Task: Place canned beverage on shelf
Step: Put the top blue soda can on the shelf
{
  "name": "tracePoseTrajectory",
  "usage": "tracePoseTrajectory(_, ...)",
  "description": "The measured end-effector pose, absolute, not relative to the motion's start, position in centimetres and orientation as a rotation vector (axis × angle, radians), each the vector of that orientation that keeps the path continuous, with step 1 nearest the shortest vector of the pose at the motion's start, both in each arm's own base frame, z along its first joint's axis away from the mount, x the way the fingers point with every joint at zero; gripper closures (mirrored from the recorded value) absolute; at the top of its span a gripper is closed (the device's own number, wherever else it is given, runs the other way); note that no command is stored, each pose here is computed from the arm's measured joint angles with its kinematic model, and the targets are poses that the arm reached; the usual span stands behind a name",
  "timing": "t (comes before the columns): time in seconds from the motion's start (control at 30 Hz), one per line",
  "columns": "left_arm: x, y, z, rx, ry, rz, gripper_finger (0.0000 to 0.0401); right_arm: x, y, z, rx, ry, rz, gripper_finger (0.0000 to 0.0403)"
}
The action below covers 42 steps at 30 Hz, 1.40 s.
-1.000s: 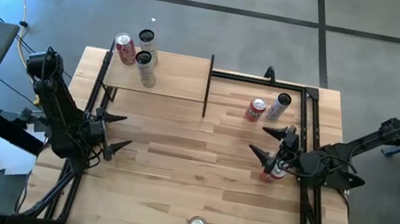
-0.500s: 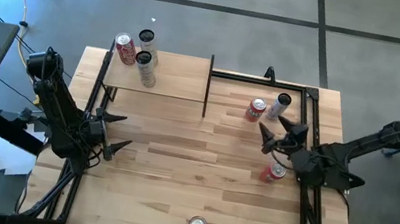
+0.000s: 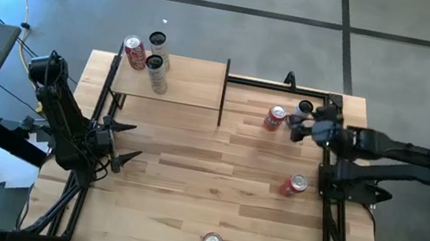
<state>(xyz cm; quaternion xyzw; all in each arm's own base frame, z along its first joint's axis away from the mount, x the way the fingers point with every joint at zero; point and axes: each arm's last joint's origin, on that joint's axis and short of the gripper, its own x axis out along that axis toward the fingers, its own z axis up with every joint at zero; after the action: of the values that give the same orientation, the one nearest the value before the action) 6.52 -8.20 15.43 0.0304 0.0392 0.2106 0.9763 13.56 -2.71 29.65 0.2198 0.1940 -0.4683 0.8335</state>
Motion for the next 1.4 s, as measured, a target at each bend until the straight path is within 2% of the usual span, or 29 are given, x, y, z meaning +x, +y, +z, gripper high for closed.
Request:
tracePoseTrajectory(0.3, 6.5, -8.2, 15.4, 0.061, 0.079, 0.425, 0.0001, 13.3, -5.6, 35.6, 0.589, 0.727, -1.105, 0.0003)
tracePoseTrajectory(0.57, 6.5, -8.2, 15.4, 0.061, 0.079, 0.425, 0.0001, 15.6, -9.6, 37.3, 0.68, 0.962, -1.193, 0.0003)
tracePoseTrajectory(0.87, 6.5, -8.2, 15.4, 0.061, 0.079, 0.425, 0.0001, 16.7, -14.5, 33.9, 0.861, 1.168, -1.186, 0.0003)
tracePoseTrajectory(1.4, 6.5, -8.2, 15.4, 0.061, 0.079, 0.425, 0.0001, 17.5, -20.3, 29.7, 0.974, 1.284, -1.094, 0.0003)
